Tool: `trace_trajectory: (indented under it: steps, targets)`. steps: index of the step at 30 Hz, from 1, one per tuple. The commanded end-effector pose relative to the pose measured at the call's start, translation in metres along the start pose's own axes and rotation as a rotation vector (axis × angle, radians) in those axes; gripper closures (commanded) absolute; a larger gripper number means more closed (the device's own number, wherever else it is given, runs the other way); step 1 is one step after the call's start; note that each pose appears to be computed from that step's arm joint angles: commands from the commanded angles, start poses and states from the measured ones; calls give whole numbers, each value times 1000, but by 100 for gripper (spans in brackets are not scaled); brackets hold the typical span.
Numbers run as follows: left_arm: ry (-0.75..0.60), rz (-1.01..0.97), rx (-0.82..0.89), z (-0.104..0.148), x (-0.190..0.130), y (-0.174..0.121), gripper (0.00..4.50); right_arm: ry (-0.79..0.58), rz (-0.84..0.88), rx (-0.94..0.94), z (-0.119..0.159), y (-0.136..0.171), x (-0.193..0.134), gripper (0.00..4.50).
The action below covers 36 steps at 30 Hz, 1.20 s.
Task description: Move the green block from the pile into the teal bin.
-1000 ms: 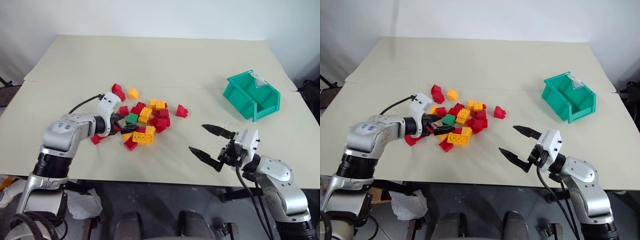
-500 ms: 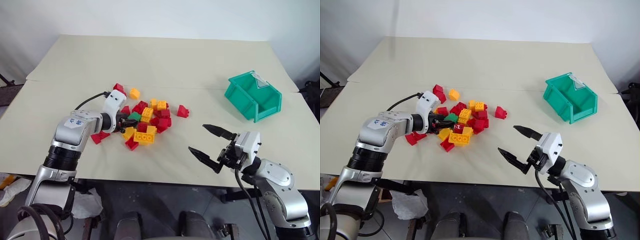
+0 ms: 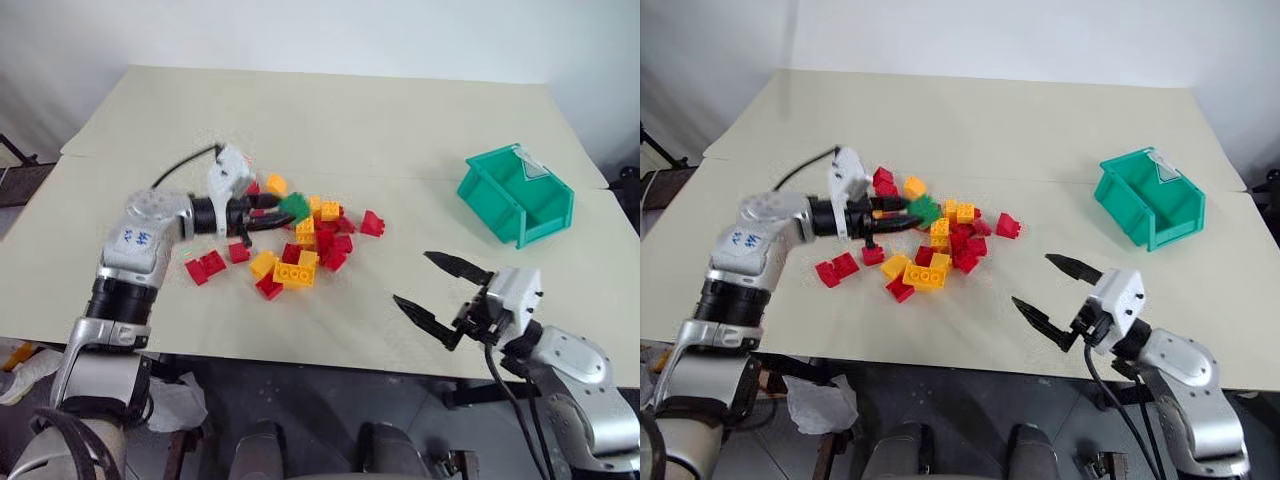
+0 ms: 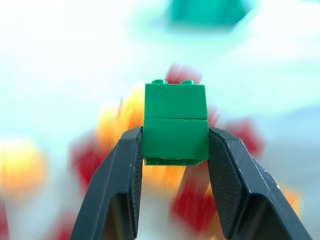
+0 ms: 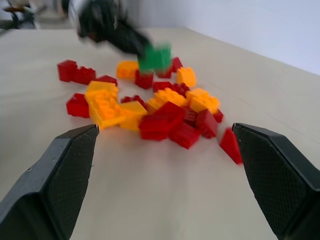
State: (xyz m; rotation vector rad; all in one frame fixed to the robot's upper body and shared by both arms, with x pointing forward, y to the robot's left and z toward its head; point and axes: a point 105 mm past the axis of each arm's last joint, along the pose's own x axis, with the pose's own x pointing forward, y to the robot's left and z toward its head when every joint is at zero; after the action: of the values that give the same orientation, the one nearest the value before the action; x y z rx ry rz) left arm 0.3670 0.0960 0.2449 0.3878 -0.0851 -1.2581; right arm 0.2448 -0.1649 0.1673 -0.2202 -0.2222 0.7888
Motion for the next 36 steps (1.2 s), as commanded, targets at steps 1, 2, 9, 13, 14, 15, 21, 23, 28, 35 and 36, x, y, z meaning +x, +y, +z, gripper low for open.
trace_trajectory:
  steps: [1,2,9,13,14,15,21,23,28,35,36]
  targets:
    - [-78,-239,67,18,42,-30,300,1,-86,-52,15,-8,-20,0]
    - [-89,-286,73,20,53,-36,300,15,-104,-55,14,-9,-25,0]
    - [21,-405,149,-8,150,-73,300,131,-265,-35,2,-8,-70,0]
    - [130,-399,148,-37,180,-90,300,139,-332,-9,1,4,-78,0]
    - [143,-400,145,-41,180,-91,300,136,-340,-1,1,7,-78,0]
    - [150,-398,141,-44,180,-91,300,135,-344,4,1,8,-78,0]
    - [143,-449,114,-53,170,-94,104,141,-361,26,-3,19,-79,0]
    - [90,-412,113,-47,167,-86,42,145,-356,29,-4,21,-80,0]
    - [-132,-370,89,-20,129,-57,6,150,-327,13,-5,17,-78,0]
    - [-246,-288,144,-27,25,-21,6,204,-317,27,-3,-4,-100,0]
    - [-234,-259,130,-31,10,-16,6,222,-312,23,-4,-8,-105,0]
